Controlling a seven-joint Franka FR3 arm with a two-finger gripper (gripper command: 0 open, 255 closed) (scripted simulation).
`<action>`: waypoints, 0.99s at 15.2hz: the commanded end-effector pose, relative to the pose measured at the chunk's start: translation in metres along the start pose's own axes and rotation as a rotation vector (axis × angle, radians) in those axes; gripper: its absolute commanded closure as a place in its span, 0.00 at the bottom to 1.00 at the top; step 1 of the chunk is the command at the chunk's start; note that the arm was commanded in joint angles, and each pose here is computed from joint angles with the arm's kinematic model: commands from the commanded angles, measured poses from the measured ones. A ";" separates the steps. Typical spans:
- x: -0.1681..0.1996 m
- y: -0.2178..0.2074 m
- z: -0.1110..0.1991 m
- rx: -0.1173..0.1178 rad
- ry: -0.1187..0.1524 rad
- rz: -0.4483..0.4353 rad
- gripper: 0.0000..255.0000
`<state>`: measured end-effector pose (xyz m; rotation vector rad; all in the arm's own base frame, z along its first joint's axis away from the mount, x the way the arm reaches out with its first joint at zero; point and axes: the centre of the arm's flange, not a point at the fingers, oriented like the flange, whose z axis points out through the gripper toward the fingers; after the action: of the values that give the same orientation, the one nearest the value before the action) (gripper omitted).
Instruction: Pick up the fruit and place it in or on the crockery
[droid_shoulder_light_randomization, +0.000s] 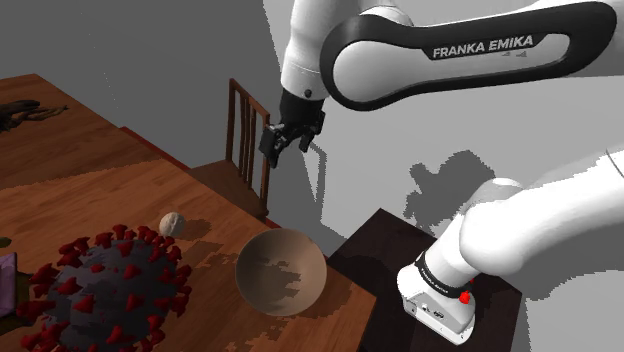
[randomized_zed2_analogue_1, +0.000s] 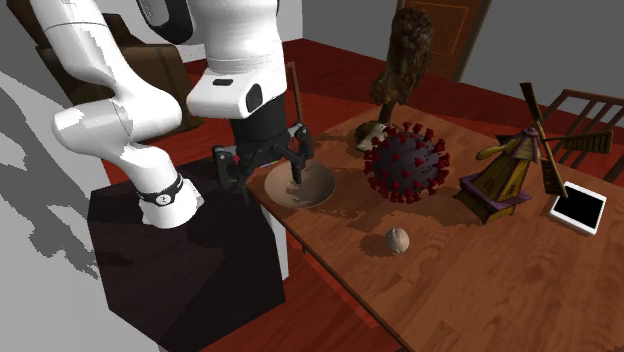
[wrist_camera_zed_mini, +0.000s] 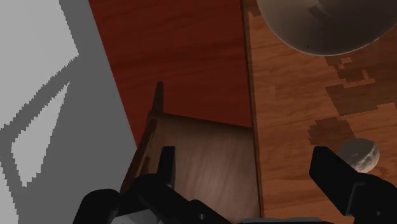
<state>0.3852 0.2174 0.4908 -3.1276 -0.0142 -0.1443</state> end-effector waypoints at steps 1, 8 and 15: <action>0.008 -0.022 0.013 0.003 0.002 0.005 0.00; 0.035 -0.100 0.054 0.008 0.010 0.017 0.00; 0.063 -0.177 0.093 0.012 0.018 0.030 0.00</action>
<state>0.4505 0.3824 0.4132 -3.1136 0.0258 -0.1683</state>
